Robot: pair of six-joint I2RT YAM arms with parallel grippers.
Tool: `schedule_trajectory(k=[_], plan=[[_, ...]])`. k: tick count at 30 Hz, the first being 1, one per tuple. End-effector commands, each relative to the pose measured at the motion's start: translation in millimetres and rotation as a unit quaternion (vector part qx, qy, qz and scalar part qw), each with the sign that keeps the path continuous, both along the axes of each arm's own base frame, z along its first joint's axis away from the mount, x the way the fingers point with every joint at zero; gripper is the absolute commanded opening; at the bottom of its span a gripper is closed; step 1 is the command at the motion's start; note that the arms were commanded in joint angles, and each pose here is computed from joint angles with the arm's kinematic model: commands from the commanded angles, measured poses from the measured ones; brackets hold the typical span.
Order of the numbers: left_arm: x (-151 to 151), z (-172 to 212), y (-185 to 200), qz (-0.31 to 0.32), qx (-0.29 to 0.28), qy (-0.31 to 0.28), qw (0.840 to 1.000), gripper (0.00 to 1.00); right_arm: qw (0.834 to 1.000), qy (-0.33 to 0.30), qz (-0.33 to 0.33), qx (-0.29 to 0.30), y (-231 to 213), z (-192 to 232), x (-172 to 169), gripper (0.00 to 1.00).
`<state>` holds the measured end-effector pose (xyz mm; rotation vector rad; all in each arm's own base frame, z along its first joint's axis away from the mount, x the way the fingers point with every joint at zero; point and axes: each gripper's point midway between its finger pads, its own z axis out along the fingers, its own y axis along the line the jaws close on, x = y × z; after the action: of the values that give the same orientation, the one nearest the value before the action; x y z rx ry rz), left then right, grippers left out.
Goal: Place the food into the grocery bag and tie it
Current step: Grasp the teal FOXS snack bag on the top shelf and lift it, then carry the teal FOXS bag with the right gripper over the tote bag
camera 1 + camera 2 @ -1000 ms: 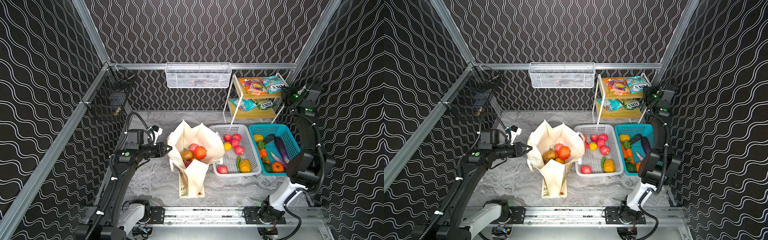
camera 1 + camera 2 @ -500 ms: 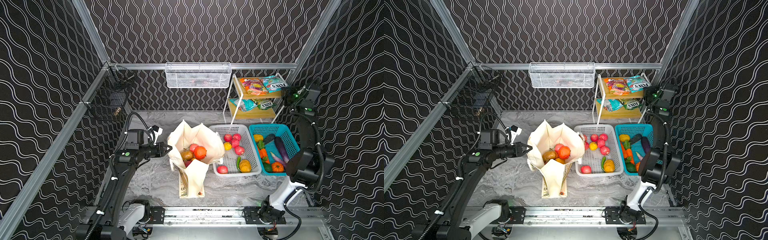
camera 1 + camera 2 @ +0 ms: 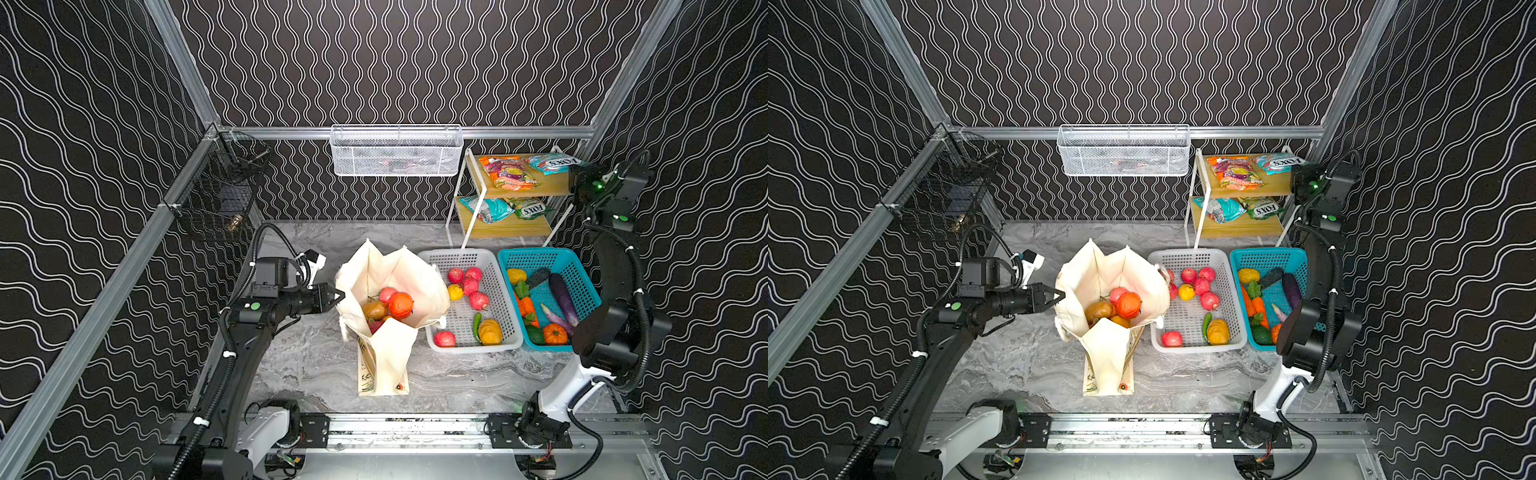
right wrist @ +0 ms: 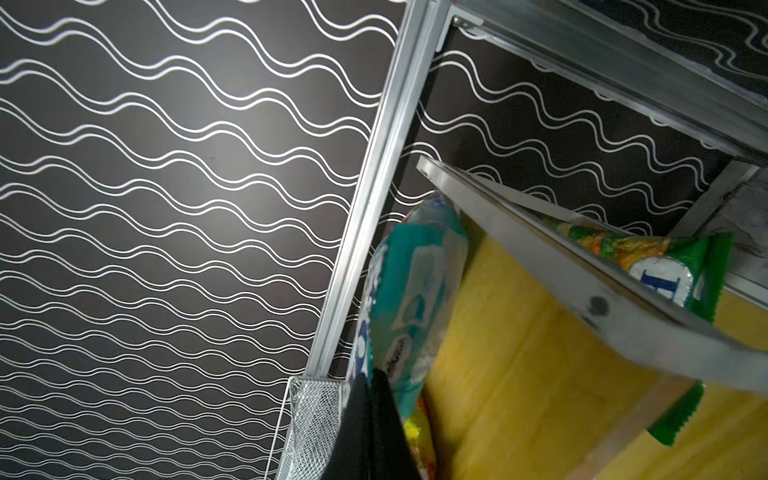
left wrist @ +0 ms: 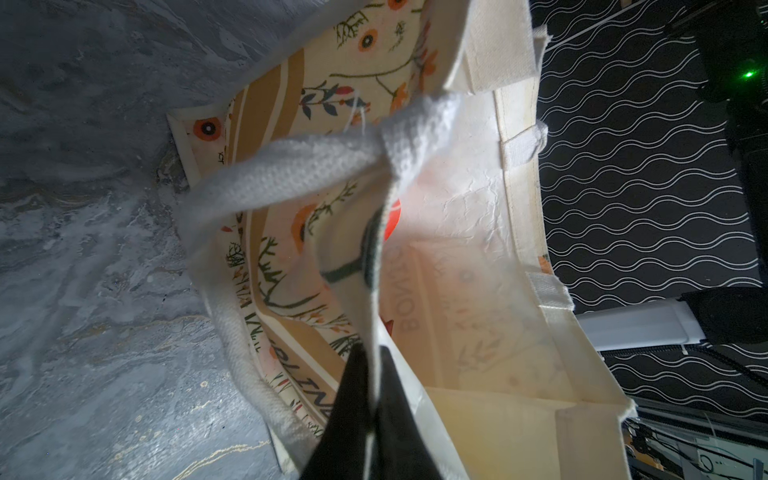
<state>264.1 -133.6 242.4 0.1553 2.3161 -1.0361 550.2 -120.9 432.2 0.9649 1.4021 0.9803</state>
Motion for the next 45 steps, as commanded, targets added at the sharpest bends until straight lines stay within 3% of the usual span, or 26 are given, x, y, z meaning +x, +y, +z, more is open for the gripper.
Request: schedule_trajectory(k=[1, 12, 22, 32, 45], plan=[[2, 4, -1, -0.009, 0.003, -0.016, 1.000, 0.09, 0.997, -0.073, -0.003, -0.011, 0, 46, -2, 0.00], [2, 4, -2, -0.012, 0.002, -0.014, 1.000, 0.09, 0.990, -0.141, 0.016, -0.011, 0, 86, 26, 0.00], [3, 4, -3, -0.012, 0.001, -0.013, 1.000, 0.09, 0.971, -0.231, 0.026, -0.062, 27, 148, 15, 0.00], [0, 4, -2, -0.011, 0.001, -0.015, 1.000, 0.09, 0.956, -0.279, 0.036, -0.086, 58, 199, -49, 0.00], [-2, 8, -2, -0.013, 0.005, -0.016, 1.000, 0.09, 0.955, -0.248, 0.134, -0.089, 156, 176, -158, 0.00]])
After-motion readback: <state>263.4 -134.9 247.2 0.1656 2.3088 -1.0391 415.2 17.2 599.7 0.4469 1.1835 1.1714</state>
